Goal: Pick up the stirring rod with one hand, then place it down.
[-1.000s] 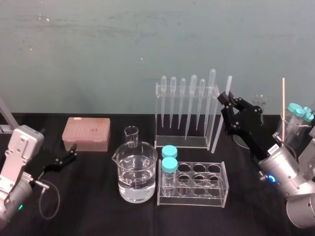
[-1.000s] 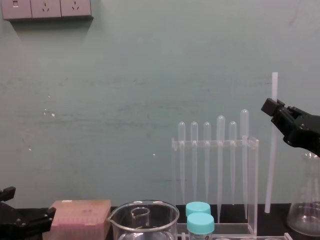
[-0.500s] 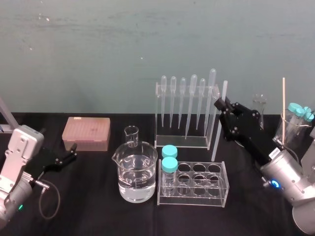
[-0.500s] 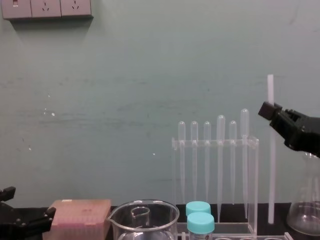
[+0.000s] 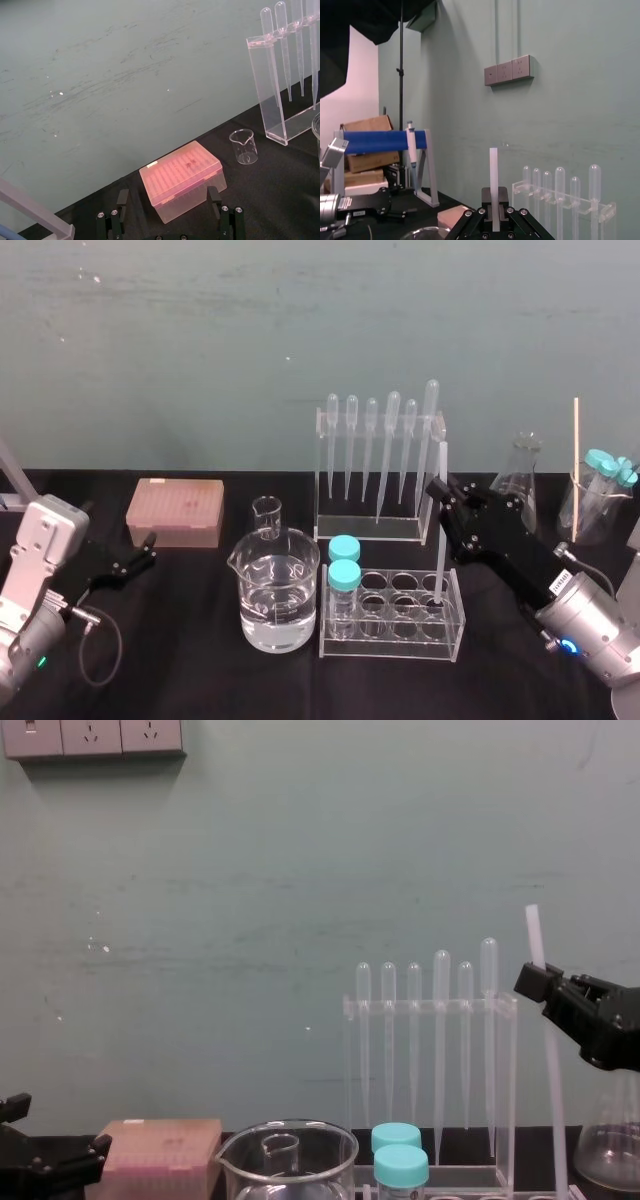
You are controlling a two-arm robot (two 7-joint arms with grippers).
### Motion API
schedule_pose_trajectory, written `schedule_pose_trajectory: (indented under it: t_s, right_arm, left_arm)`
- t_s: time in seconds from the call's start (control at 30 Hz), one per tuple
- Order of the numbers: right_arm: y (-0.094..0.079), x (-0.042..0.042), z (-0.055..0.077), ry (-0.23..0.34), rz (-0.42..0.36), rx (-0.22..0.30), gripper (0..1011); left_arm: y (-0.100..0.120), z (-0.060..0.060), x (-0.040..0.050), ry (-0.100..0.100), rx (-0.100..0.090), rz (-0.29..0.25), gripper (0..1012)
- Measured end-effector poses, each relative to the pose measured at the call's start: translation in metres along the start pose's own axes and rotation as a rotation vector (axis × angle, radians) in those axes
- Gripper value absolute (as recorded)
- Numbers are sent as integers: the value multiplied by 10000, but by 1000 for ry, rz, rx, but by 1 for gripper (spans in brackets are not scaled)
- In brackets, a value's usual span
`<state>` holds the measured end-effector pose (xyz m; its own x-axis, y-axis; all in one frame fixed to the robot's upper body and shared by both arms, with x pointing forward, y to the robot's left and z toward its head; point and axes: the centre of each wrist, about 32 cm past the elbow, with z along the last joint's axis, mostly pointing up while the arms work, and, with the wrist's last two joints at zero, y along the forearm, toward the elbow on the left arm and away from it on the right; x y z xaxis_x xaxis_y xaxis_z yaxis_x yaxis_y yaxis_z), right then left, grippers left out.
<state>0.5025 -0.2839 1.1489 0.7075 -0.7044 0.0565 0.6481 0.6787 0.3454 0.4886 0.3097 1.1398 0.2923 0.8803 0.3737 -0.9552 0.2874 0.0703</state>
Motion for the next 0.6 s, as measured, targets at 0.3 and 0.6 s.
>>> schedule_pose_trajectory:
  t_s: [0.3,0.6]
  right_arm:
    - [-31,5,-48,-18,-2,-15,69]
    - [-44,32,-141,-7,9,-36,69]
  left_arm:
    - [0,0,0,0,0,0,1000]
    - [0,0,0,0,0,0,1000]
